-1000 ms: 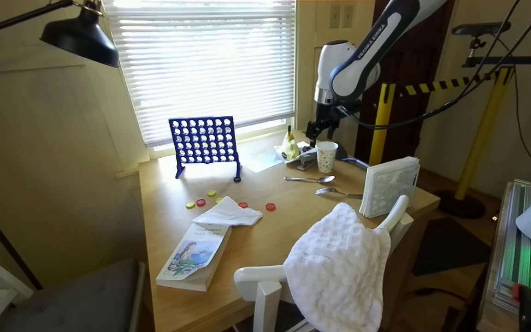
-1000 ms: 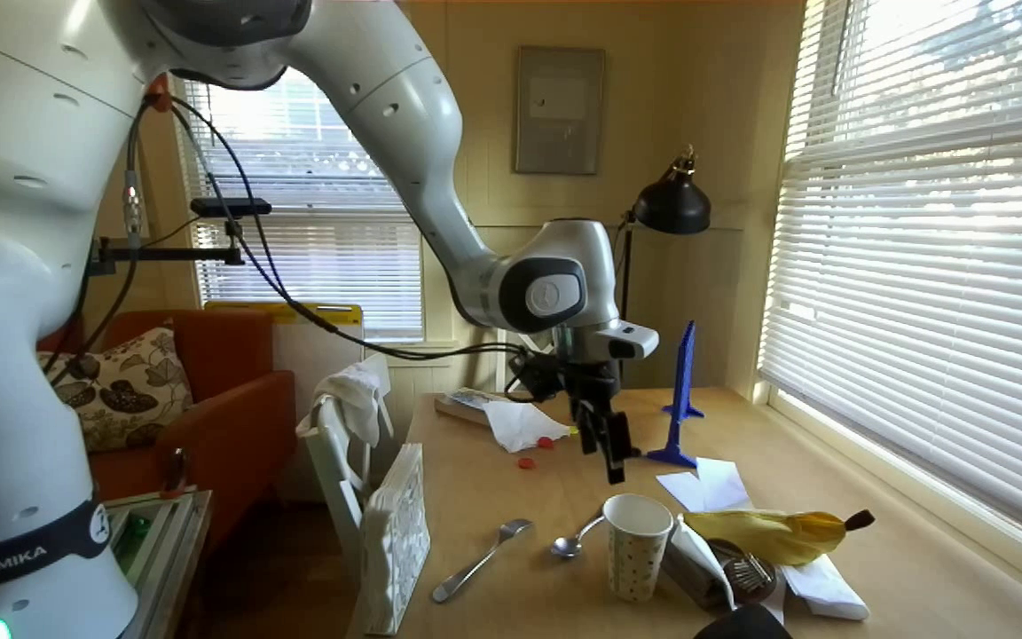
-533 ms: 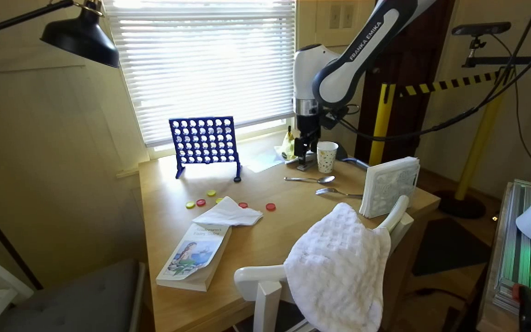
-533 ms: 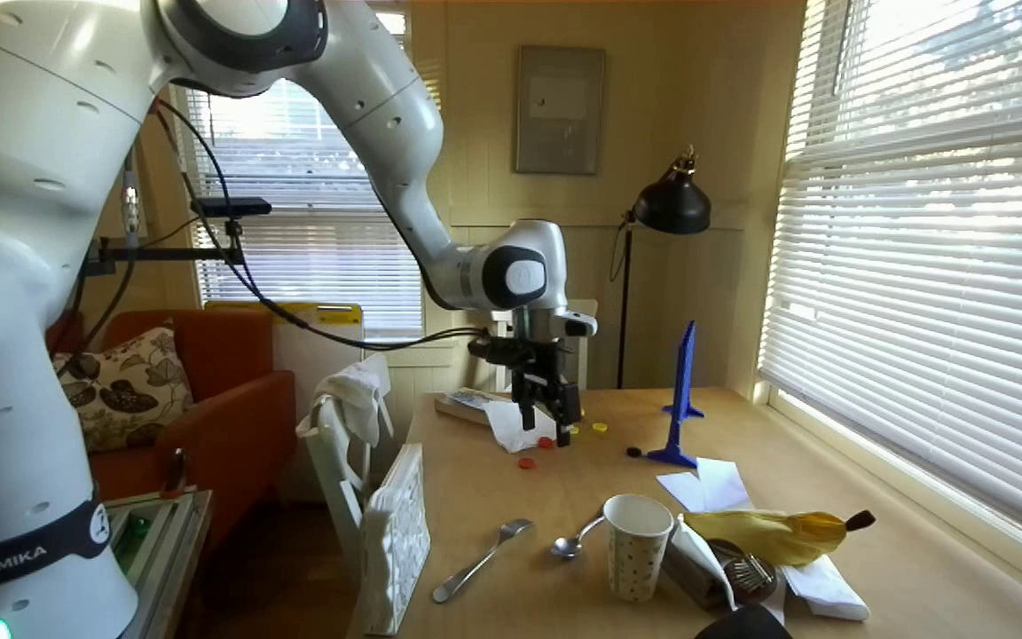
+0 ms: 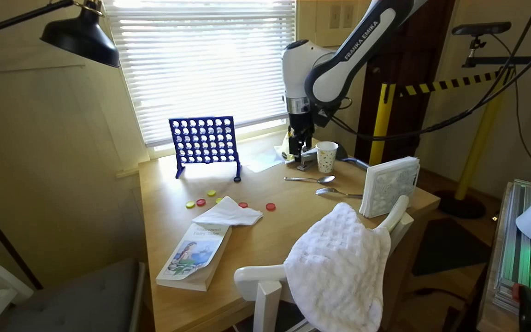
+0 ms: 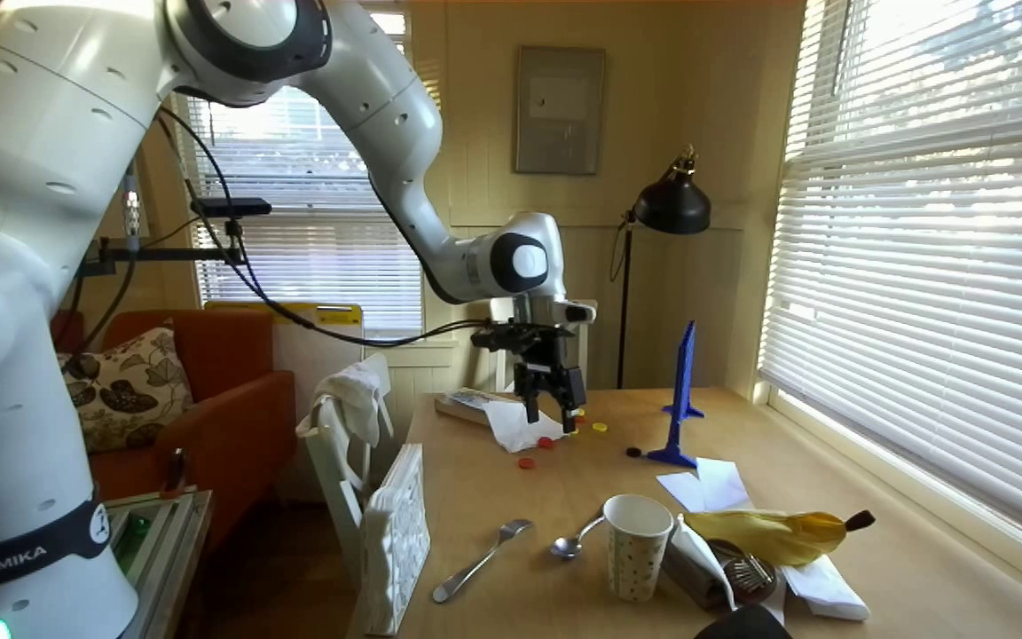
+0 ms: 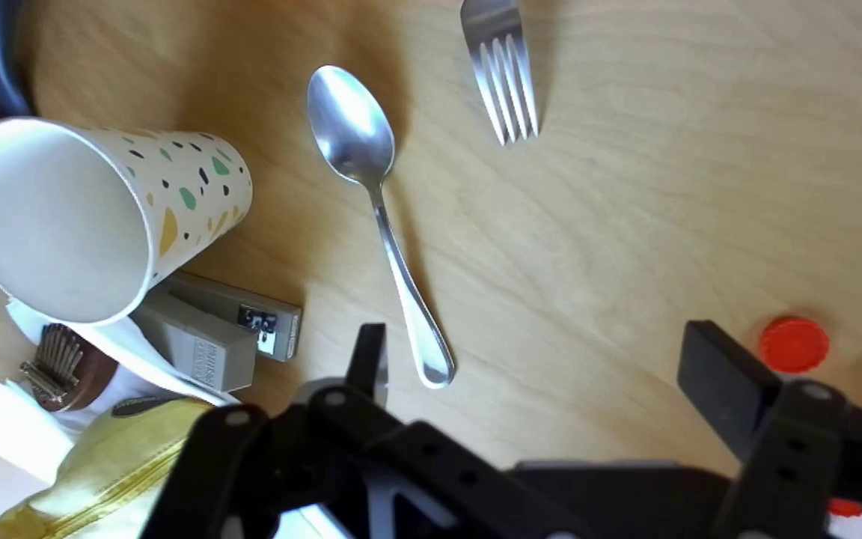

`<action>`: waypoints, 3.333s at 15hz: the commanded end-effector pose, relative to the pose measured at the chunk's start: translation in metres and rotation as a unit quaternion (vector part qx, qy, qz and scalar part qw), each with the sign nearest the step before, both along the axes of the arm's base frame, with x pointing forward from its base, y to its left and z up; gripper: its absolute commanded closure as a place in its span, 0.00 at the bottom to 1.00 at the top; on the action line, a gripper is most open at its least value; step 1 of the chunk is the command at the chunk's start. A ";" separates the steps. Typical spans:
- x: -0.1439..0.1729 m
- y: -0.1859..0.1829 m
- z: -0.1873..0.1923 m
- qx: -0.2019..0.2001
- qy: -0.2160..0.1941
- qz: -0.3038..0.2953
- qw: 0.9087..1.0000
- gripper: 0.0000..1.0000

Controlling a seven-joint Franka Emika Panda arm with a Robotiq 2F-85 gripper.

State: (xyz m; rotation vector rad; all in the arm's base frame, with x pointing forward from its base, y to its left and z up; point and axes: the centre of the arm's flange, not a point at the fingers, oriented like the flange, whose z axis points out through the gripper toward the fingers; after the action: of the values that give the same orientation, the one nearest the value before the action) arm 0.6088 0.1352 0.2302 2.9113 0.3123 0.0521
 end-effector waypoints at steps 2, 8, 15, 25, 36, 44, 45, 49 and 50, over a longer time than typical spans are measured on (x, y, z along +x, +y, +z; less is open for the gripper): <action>0.035 0.018 -0.023 0.018 0.005 0.102 0.995 0.00; 0.100 0.095 -0.069 0.060 0.006 0.261 0.963 0.00; 0.122 0.160 -0.102 0.097 0.045 0.419 0.902 0.00; 0.130 0.172 -0.123 0.104 0.060 0.442 0.889 0.00; 0.098 0.180 -0.124 0.101 0.016 0.348 0.932 0.00; 0.091 0.166 -0.127 0.109 -0.014 0.258 0.960 0.00; 0.092 0.164 -0.128 0.114 -0.014 0.254 0.960 0.00; 0.092 0.156 -0.130 0.125 -0.020 0.238 0.963 0.00; 0.091 0.155 -0.130 0.127 -0.021 0.235 0.963 0.00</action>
State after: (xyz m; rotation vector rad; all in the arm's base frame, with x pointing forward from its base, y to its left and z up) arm 0.7130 0.2978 0.0946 2.9560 1.1015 0.2307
